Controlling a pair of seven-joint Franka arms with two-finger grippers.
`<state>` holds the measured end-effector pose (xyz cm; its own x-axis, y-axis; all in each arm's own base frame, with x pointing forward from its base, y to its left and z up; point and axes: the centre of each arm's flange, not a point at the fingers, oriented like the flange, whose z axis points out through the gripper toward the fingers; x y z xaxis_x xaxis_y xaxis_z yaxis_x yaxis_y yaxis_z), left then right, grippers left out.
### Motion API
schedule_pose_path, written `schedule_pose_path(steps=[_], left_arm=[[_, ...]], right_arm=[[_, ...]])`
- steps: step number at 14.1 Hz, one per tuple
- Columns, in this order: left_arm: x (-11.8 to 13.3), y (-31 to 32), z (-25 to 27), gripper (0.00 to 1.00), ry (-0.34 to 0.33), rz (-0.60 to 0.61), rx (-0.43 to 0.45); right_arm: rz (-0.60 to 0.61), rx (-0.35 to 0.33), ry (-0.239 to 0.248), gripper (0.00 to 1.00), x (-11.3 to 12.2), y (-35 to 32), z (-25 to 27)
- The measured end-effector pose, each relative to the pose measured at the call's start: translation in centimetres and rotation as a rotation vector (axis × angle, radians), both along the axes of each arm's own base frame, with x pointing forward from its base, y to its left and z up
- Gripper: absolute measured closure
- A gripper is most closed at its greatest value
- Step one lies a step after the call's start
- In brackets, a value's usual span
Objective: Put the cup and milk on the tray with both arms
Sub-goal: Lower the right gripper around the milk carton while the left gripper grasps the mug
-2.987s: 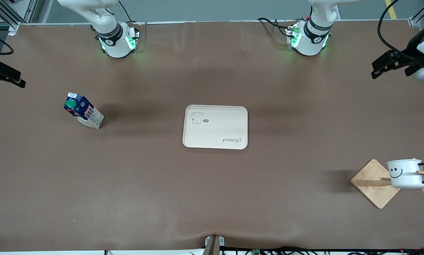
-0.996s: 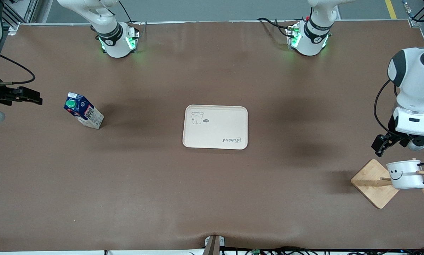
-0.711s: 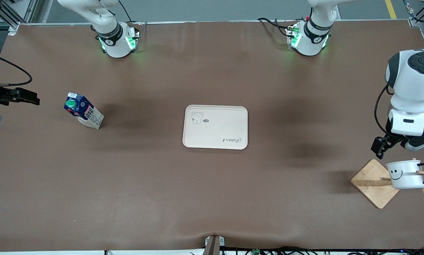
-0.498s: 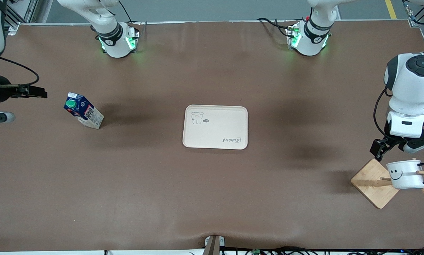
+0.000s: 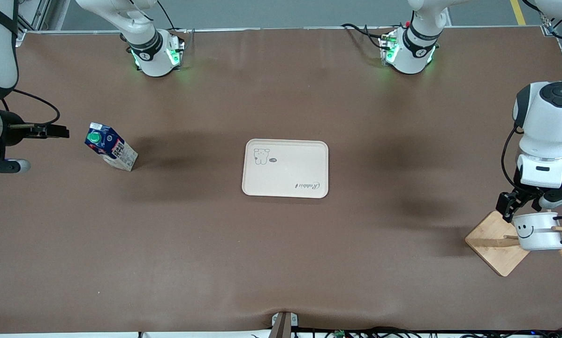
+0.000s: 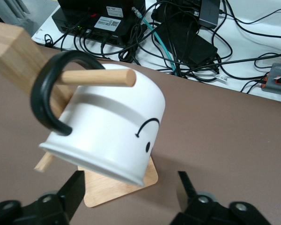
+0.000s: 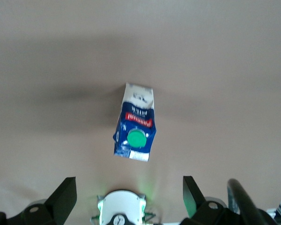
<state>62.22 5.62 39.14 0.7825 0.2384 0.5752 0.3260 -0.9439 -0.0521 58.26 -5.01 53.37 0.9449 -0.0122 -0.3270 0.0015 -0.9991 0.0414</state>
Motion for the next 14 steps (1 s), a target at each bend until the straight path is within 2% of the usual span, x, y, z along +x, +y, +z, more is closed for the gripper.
schedule_pose_path(steps=[2,4,7,9,13,14], left_arm=[[0.4,-0.4,-0.3,0.17,-0.012,-0.013,-0.007],[0.7,-0.7,-0.4,0.22,-0.012,-0.021,-0.008],[0.9,-1.0,-1.0,0.27,-0.013,-0.037,-0.005],[0.9,-1.0,-1.5,0.29,-0.008,-0.056,0.014],[1.0,-0.8,-1.5,0.32,-0.014,-0.074,0.035],[1.1,-0.7,-1.4,0.37,-0.016,-0.074,0.036]], right_arm=[[-0.002,0.016,-0.029,0.00,0.3,0.1,0.6],[-0.004,0.043,-0.019,0.00,0.2,0.6,0.5],[-0.041,0.151,0.006,0.00,-0.1,0.9,-0.1],[-0.072,0.180,0.037,0.00,-0.5,-0.3,-0.7],[-0.100,0.181,0.122,0.00,-0.2,-1.5,-4.8],[-0.106,0.181,0.145,0.00,-0.1,-1.7,-5.8]])
